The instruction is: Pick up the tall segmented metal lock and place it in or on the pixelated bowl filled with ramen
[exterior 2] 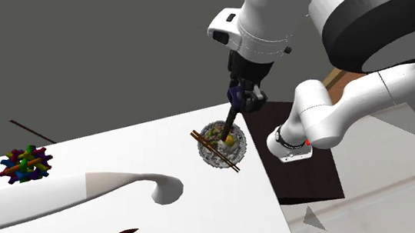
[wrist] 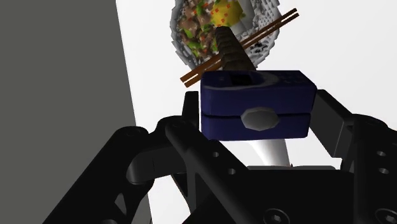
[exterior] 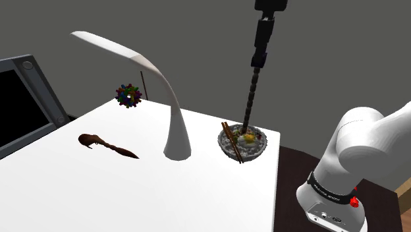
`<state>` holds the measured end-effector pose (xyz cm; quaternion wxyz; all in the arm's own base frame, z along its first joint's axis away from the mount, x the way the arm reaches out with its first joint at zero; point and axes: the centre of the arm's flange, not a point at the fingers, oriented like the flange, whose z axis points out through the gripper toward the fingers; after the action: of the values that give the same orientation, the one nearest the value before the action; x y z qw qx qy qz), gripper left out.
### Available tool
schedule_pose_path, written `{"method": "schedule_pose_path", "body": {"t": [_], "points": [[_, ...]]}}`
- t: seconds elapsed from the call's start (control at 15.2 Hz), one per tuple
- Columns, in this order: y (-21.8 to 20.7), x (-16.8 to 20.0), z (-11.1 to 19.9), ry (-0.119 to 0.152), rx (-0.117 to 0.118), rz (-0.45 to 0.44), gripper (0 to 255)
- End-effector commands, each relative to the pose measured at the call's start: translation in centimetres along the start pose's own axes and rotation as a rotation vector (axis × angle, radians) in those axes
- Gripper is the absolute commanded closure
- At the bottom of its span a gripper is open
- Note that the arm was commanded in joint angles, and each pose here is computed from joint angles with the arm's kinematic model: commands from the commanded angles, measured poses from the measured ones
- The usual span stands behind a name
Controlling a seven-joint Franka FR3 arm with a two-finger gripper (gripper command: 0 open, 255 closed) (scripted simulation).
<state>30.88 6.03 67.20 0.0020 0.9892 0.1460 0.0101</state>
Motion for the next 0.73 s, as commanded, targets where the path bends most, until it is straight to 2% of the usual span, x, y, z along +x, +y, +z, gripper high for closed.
{"method": "schedule_pose_path", "body": {"t": [0.0,0.59,0.66], "points": [[0.07,0.07,1.02,0.001,0.0,0.0,255],[0.07,0.06,1.68,0.001,0.0,0.0,255],[0.07,0.06,1.69,0.001,0.0,0.0,0]]}}
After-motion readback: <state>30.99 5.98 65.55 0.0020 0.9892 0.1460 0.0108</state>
